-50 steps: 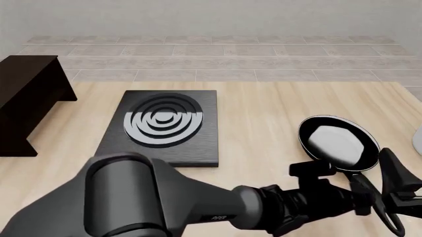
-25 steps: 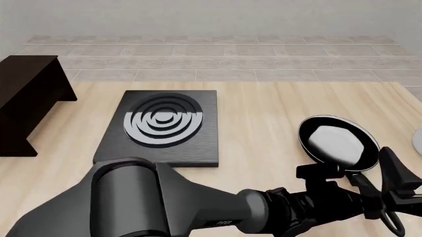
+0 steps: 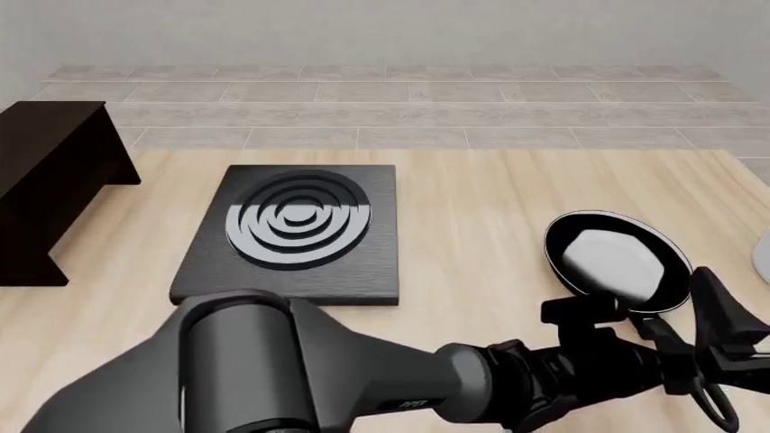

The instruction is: Put the frying pan on top of the cabinet.

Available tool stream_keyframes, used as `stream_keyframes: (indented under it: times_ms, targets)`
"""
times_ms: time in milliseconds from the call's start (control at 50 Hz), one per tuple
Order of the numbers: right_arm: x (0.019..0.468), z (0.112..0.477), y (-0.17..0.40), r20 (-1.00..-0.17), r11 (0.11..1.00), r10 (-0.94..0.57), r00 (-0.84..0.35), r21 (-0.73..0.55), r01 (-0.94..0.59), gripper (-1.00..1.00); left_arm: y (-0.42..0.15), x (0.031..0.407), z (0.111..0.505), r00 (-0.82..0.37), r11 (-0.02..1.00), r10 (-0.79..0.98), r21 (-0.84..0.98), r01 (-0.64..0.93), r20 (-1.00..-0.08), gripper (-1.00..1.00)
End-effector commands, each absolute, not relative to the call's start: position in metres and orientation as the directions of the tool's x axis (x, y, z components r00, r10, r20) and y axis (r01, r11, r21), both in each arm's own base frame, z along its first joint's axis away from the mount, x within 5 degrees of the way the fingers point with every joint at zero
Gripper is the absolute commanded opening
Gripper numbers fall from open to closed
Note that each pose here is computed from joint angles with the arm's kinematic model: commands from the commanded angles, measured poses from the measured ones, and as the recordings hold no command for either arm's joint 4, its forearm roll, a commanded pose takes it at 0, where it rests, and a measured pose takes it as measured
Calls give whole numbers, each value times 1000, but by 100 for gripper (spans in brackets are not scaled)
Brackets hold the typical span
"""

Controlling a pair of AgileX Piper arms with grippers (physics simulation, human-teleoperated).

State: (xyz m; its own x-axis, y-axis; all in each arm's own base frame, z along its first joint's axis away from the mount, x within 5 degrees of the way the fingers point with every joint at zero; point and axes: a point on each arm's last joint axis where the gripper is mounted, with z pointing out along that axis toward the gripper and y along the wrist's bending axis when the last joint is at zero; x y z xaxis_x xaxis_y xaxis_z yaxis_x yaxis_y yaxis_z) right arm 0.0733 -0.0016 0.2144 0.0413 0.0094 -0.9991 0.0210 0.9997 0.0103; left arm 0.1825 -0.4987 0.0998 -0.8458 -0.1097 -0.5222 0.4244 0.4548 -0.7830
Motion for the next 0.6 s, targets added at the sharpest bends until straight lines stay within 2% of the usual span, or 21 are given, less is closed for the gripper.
stream_keyframes:
  times_ms: [20,600]
  targets:
    - [75,214,-2,-999,1000,15,39,15,20,100,-501,186,96,-845,460,-111,-781,422,-523,100]
    - [76,215,-2,-999,1000,14,39,15,24,100,-506,190,90,-846,461,-114,-782,420,-521,100]
